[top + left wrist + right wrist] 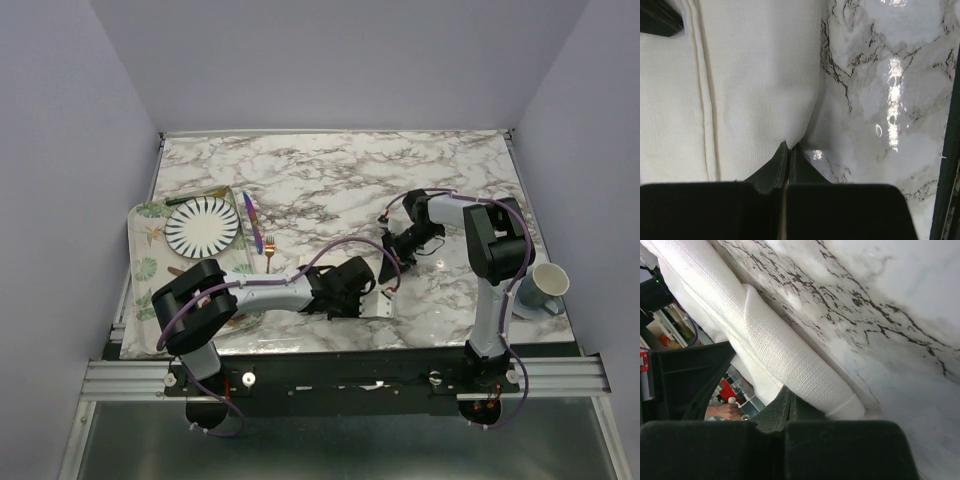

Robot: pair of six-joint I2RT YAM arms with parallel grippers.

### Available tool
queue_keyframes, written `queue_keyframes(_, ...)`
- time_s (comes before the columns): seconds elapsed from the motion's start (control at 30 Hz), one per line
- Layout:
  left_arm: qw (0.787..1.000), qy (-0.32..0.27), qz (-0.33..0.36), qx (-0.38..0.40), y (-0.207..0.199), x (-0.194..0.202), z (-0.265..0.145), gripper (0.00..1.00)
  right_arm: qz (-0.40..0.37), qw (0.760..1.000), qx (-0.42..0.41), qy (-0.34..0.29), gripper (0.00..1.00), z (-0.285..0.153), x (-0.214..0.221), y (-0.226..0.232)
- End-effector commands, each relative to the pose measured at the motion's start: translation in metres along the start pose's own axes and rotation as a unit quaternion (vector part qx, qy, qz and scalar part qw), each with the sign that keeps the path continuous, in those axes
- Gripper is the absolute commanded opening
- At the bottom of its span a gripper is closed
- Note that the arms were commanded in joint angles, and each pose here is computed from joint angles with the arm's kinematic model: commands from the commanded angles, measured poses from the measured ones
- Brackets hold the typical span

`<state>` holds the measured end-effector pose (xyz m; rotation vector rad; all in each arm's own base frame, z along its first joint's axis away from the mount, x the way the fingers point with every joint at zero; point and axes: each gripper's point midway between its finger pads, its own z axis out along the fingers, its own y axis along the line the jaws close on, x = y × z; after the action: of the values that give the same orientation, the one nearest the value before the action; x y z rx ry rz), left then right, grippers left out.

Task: Fold the napkin into a case and place the utensils inside
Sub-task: Pick up the 2/3-rectangle-folded napkin from the center of the board.

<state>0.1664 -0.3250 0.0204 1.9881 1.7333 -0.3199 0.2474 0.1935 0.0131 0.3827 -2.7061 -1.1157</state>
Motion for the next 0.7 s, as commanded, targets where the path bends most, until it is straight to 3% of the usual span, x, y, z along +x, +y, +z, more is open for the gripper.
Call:
queue_keyframes(0.0, 0.989, 0.011, -0.060, 0.132, -0.040, 0.008, -0.016, 0.00, -0.033, 0.996, 0.079, 0.016, 0.01, 0.005, 0.004, -0.035)
queue_keyframes(0.27, 0.963, -0.012, -0.181, 0.200, -0.008, 0.004, -0.030, 0.00, -0.049, 0.996, 0.079, 0.019, 0.01, 0.004, 0.008, -0.035)
queue_keyframes(0.5, 0.947, -0.040, -0.224, 0.225, 0.037, -0.012, -0.028, 0.00, -0.055, 0.995, 0.078, 0.018, 0.01, 0.005, 0.009, -0.036)
queue_keyframes(0.67, 0.936, -0.031, -0.250, 0.245, 0.047, -0.008, -0.021, 0.00, -0.058, 0.995, 0.078, 0.017, 0.01, 0.006, 0.006, -0.035)
